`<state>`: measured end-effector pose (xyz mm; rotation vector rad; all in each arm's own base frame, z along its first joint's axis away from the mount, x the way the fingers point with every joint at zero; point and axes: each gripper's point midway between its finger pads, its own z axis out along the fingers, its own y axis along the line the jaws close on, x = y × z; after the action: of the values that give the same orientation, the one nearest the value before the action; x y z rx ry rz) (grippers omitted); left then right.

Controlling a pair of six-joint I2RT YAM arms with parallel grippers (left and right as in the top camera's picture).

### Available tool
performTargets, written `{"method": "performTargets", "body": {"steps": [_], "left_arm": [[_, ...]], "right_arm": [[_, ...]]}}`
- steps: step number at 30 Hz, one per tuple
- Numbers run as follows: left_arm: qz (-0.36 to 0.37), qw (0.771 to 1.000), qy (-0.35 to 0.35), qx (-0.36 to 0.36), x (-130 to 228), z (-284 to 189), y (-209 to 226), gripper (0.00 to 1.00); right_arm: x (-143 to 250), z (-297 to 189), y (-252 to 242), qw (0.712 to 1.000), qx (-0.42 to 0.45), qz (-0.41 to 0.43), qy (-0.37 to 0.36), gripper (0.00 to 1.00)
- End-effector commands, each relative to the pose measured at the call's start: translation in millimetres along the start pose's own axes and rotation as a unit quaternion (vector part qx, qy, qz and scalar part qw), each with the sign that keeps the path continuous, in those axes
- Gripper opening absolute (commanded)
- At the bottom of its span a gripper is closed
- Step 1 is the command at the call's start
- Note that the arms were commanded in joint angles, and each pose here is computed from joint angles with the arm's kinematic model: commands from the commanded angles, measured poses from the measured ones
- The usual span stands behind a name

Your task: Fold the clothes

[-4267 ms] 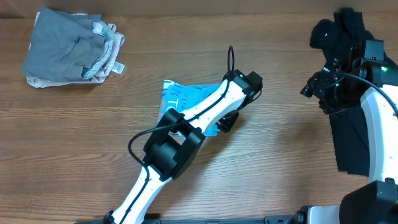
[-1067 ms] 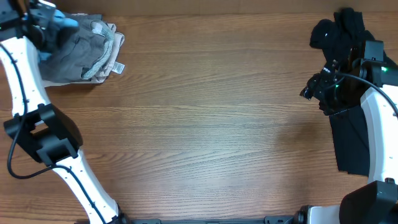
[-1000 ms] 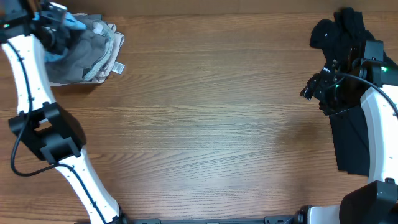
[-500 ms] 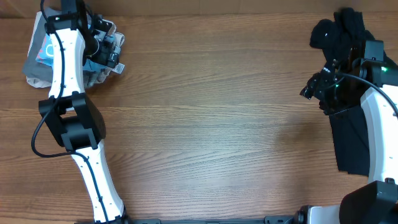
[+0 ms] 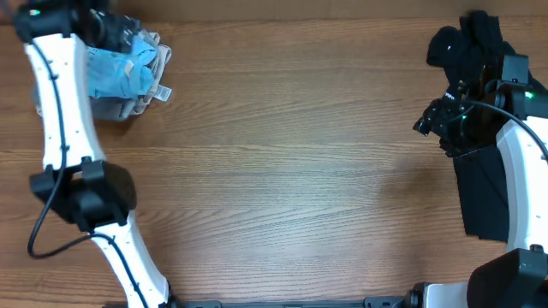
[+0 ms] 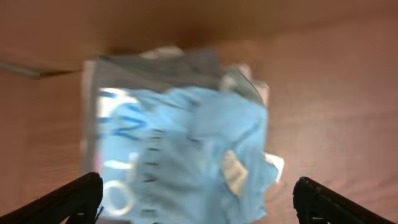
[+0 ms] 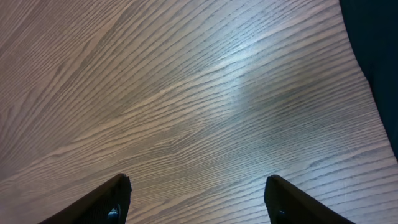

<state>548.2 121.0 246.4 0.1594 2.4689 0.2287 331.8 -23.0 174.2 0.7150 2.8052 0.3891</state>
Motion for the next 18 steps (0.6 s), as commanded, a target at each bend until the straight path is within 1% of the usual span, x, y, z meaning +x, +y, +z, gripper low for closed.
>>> {"method": "performTargets", "body": {"steps": [1,4,6,13,15,16,18], "left_arm": [[-0.103,0.994,0.012,-0.032,17,7,41,1.00],[-0.135,0.989,0.042,-0.035,40,32,56,1.00],[-0.143,0.987,0.060,-0.034,54,49,62,1.00],[-0.113,0.988,0.106,-0.021,90,118,57,1.00],[-0.111,0.986,0.121,-0.032,101,131,61,1.00],[-0.114,0.982,0.139,-0.052,115,140,71,1.00],[-0.116,0.978,0.154,-0.075,128,145,83,1.00]], "right_arm": [[-3,-6,4,1.000,-0.006,-0.006,-0.010,0.73],[-3,-6,4,1.000,-0.006,-0.006,-0.010,0.73],[-3,-6,4,1.000,-0.007,-0.006,-0.011,0.73],[-4,-6,4,1.000,-0.007,-0.006,-0.012,0.73],[-3,-6,4,1.000,-0.007,-0.005,-0.011,0.73],[-3,-6,4,1.000,-0.006,-0.005,-0.010,0.73],[-3,-5,4,1.000,-0.006,-0.005,-0.009,0.73]]}}
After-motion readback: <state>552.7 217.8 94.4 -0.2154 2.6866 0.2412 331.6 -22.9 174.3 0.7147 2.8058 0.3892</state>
